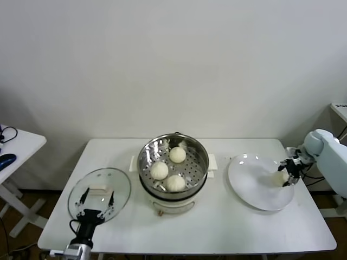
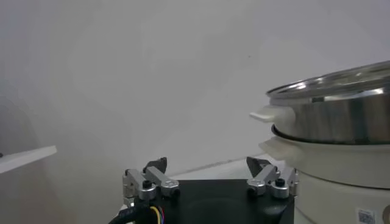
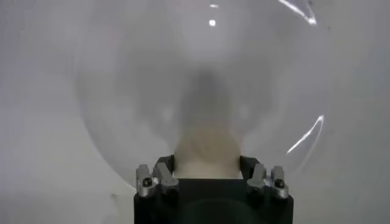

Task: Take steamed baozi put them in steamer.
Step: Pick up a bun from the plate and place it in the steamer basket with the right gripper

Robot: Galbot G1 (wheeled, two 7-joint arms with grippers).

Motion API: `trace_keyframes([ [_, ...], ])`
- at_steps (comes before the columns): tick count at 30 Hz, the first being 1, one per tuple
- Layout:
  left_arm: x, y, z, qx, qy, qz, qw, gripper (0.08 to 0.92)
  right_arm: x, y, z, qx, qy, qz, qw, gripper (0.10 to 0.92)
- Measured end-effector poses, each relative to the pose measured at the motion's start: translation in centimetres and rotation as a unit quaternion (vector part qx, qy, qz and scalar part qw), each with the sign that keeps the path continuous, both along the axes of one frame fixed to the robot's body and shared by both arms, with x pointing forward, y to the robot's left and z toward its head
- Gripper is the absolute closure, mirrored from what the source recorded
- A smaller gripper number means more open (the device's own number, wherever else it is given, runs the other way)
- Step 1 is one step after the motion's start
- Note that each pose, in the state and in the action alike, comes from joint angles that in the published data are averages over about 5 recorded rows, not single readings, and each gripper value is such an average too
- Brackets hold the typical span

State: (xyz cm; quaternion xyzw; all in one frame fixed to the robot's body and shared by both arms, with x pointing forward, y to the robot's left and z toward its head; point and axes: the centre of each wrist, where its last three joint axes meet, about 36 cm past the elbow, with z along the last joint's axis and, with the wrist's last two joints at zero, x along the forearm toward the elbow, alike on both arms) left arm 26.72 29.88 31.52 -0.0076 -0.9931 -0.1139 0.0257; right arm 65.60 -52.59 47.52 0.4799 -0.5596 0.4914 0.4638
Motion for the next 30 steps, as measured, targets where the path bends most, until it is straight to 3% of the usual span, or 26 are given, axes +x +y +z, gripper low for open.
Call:
trace_keyframes([
  [8, -0.1, -0.3, 0.3, 0.002, -0.003, -0.005, 1.0, 0.177, 1.3, 2.3, 4.2, 0.047, -0.023, -0.017, 0.998, 0.335],
  [18, -0.2, -1.2, 0.7, -0.001, -0.011, -0.016, 1.0, 0.177, 4.3, 10.3, 14.0, 0.127, -0.047, -0.001, 0.991, 0.335],
  [24, -0.4, -1.7, 0.9, -0.002, -0.014, -0.02, 1.0, 0.177, 5.2, 16.1, 18.9, 0.164, -0.039, 0.019, 0.986, 0.333],
  [30, -0.4, -2.1, 0.7, -0.002, -0.013, -0.021, 1.0, 0.177, 5.8, 21.9, 20.9, 0.187, -0.02, 0.035, 0.982, 0.334],
])
